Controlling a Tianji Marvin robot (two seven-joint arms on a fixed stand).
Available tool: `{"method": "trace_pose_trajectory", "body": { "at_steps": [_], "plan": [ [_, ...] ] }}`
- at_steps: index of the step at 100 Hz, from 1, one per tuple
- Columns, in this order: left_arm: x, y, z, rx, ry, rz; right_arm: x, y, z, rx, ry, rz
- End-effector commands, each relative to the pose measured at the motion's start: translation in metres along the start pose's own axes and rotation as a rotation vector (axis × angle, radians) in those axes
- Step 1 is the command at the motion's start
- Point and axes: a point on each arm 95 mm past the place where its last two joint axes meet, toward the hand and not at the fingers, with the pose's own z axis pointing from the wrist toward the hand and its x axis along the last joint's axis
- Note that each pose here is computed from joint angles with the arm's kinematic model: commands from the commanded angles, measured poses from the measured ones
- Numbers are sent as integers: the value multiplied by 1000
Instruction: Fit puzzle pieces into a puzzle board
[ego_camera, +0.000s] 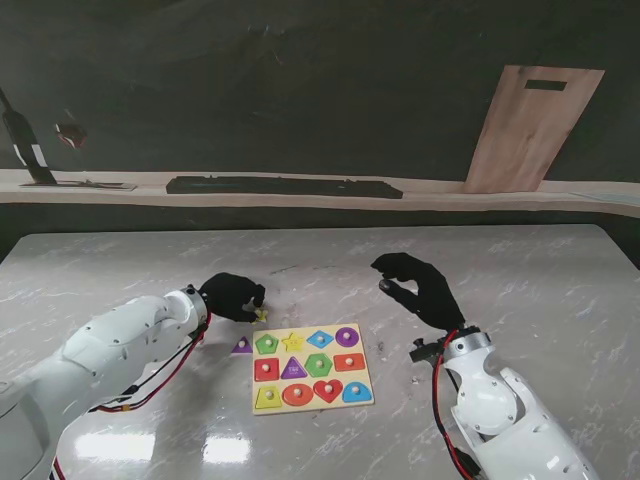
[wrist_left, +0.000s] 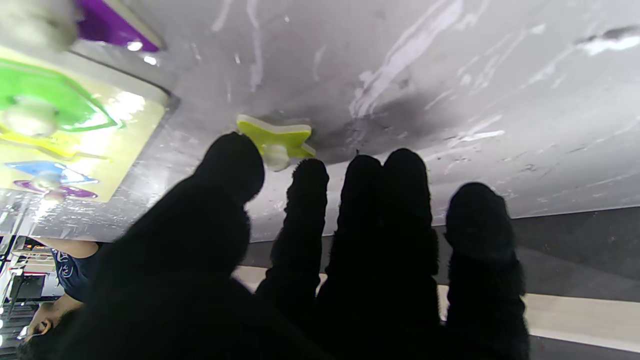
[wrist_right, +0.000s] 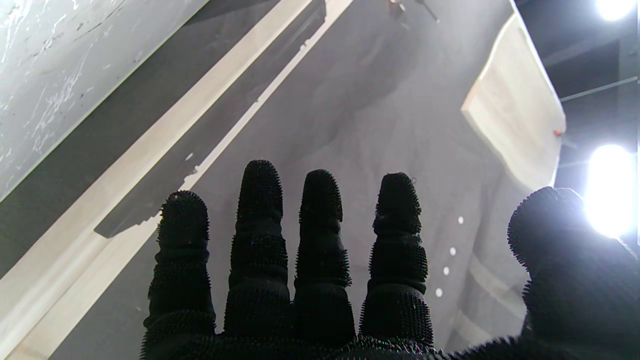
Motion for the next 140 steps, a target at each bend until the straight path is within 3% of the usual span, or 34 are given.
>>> {"method": "trace_pose_trajectory", "body": {
  "at_steps": [1, 140],
  "plan": [
    [1, -4, 2, 8, 4, -2, 0, -3, -1, 2, -4, 5],
    [2, 3, 8, -36, 29, -9, -1, -2, -2, -5, -5, 3]
  ]
}}
